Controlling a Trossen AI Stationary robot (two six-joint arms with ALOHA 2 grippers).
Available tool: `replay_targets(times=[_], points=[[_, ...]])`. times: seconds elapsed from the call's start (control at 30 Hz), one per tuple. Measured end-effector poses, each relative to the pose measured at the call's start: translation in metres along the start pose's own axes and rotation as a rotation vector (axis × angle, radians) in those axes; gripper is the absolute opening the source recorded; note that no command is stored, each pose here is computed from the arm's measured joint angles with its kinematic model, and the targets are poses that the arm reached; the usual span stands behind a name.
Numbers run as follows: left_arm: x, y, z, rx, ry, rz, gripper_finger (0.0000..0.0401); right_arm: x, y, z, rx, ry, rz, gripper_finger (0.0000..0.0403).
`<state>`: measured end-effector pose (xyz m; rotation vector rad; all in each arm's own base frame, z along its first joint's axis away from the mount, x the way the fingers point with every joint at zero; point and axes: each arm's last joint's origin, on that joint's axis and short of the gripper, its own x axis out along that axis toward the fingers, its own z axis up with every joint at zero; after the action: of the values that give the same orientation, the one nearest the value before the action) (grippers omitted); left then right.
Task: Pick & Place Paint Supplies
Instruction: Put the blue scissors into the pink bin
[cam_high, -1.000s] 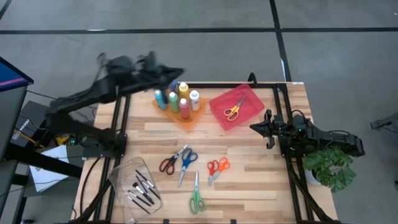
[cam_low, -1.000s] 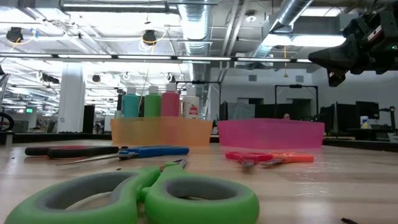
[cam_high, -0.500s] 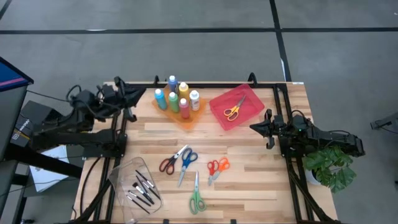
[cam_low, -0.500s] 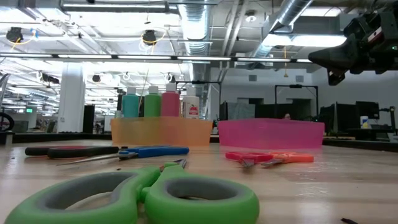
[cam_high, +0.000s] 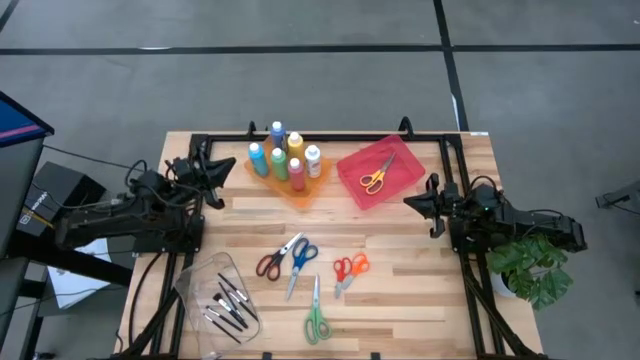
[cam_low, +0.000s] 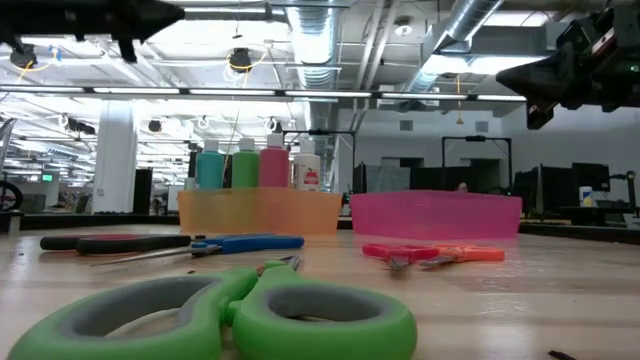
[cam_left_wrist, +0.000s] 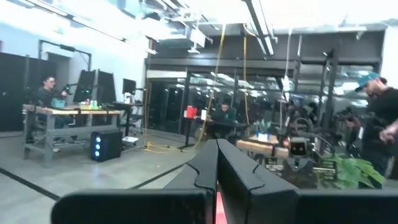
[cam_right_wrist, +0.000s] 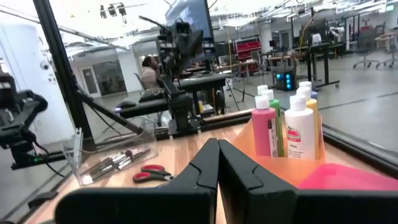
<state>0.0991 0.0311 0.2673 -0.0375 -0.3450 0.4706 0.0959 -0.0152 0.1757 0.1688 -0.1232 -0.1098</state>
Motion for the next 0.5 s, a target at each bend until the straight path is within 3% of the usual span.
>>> replay_targets(times=[0.33, 0.5], points=[[-0.021, 0.009, -0.065, -0.110, 0.002, 0.055, 0.0000, 0.000, -0.001, 0.000, -0.004, -0.002, -0.023, 0.0000], [-0.022, 0.002, -0.071, -0.137, 0.064, -0.002, 0.0000, 0.000, -0.003, 0.000, -0.006, -0.010, -0.091, 0.0000]])
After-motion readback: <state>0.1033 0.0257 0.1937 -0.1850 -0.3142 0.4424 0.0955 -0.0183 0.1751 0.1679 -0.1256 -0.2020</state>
